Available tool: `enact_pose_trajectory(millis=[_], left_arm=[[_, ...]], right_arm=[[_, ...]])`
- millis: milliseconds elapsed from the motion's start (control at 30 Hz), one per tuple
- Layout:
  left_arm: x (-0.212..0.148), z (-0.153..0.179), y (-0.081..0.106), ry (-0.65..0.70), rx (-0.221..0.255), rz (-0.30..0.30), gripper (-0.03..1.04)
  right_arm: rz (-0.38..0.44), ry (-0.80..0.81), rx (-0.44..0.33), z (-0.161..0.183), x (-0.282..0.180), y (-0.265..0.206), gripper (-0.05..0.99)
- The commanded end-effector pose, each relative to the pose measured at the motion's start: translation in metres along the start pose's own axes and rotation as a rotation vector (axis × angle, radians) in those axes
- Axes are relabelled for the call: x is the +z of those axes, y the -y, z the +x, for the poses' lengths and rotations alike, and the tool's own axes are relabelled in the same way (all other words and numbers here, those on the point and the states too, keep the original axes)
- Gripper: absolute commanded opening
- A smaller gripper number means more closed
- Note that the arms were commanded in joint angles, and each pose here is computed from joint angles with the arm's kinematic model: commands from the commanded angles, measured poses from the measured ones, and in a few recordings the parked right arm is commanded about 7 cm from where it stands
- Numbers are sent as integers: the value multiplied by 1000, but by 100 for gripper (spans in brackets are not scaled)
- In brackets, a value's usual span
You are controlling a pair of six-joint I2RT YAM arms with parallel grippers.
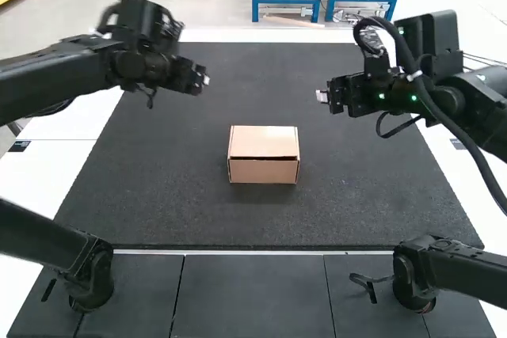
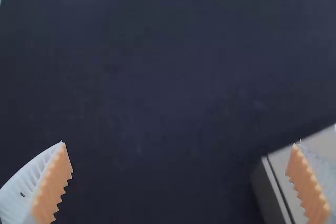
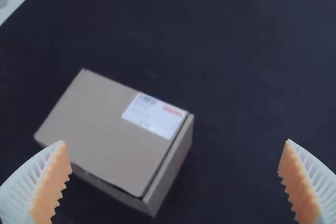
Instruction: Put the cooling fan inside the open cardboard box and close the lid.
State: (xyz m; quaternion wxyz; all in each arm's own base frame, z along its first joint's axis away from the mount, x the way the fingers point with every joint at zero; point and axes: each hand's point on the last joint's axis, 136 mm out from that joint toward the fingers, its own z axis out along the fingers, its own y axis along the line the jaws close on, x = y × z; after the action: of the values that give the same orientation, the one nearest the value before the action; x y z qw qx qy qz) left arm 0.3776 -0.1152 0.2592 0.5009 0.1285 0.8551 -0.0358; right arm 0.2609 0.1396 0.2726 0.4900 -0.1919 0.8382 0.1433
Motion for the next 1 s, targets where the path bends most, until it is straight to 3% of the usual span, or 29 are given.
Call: enact_pose_trajectory(millis=[0, 200, 467, 533, 633, 833, 967], left_arm=[[-31, -25, -10, 153, -14, -20, 96], [-70, -30, -25, 362, 19, -79, 96], [-112, -21, -35, 503, 1, -110, 96], [-115, -16, -36, 519, -3, -115, 96], [-120, -6, -39, 559, -16, -133, 96], [-154, 8, -58, 718, -44, -222, 96], [-165, 21, -60, 773, -46, -238, 96]], right_arm=[[62, 42, 170, -2, -8, 15, 91], [135, 117, 207, -4, -16, 43, 91], [154, 250, 157, -10, -24, 50, 91], [154, 287, 192, -14, -29, 51, 91], [155, 303, 239, -5, -28, 53, 91], [163, 367, 223, 20, -24, 55, 91], [166, 385, 209, 43, -14, 57, 91]])
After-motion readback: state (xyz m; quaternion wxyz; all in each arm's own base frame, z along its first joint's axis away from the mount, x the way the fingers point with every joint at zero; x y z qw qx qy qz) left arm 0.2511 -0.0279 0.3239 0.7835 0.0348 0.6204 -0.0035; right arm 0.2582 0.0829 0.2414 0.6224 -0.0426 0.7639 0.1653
